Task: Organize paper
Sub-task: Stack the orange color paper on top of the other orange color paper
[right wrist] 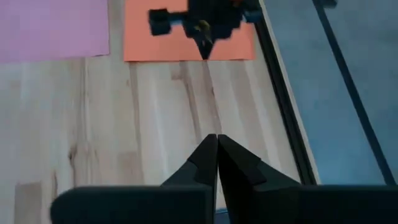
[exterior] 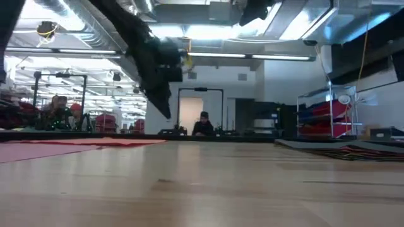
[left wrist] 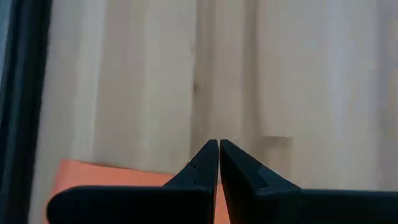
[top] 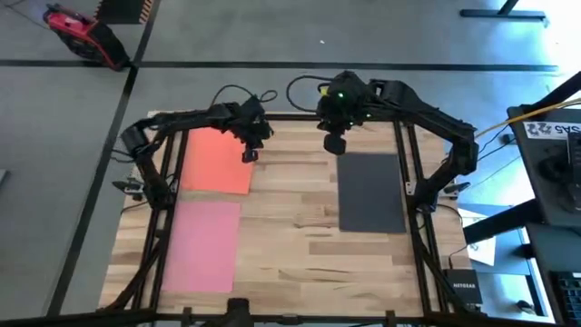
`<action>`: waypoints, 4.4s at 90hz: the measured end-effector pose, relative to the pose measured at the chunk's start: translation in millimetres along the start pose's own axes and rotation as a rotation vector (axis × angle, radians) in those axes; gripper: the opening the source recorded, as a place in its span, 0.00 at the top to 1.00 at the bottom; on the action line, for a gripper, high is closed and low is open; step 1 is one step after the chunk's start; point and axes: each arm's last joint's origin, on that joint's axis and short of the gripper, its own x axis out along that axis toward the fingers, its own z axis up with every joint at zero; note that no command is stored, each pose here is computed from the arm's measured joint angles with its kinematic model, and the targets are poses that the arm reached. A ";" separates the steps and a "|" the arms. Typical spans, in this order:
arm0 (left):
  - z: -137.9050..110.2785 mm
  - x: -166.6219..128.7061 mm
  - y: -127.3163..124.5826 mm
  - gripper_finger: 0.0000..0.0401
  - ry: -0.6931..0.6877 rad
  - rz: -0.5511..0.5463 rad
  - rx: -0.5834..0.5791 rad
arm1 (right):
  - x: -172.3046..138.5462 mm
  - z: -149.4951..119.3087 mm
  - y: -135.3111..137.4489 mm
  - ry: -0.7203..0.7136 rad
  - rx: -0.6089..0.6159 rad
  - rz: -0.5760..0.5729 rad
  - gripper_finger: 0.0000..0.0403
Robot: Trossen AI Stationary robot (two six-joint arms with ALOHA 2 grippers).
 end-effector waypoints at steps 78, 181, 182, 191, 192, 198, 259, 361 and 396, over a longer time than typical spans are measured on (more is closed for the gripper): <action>-31.4 29.7 35.8 1.00 0.213 0.040 -0.182 | 0.3 -0.3 0.0 0.004 -0.023 0.001 1.00; -17.0 51.8 39.7 1.00 0.162 0.077 -0.180 | 0.5 -1.5 0.3 0.017 -0.021 0.004 1.00; -17.2 51.8 39.8 1.00 0.164 0.077 -0.181 | 0.5 -1.5 0.3 0.017 -0.021 0.004 1.00; -18.9 51.6 40.4 1.00 0.174 0.076 -0.183 | 0.5 -1.5 0.3 0.017 -0.020 0.004 1.00; -19.0 51.5 40.5 1.00 0.175 0.076 -0.183 | 0.5 -1.5 0.3 0.017 -0.020 0.004 1.00; -20.5 51.2 41.5 1.00 0.178 0.076 -0.188 | 0.5 -1.5 0.3 0.017 -0.020 0.004 1.00; -26.1 27.4 44.1 1.00 0.173 0.055 -0.189 | 0.5 -1.6 0.3 0.018 -0.021 0.004 1.00; -12.2 15.1 -29.9 1.00 0.198 -0.059 -0.131 | 1.1 -1.6 0.3 0.020 -0.027 0.004 1.00; 25.4 17.5 -108.6 1.00 0.099 -0.247 -0.035 | 1.0 -1.7 0.3 0.019 -0.027 0.004 1.00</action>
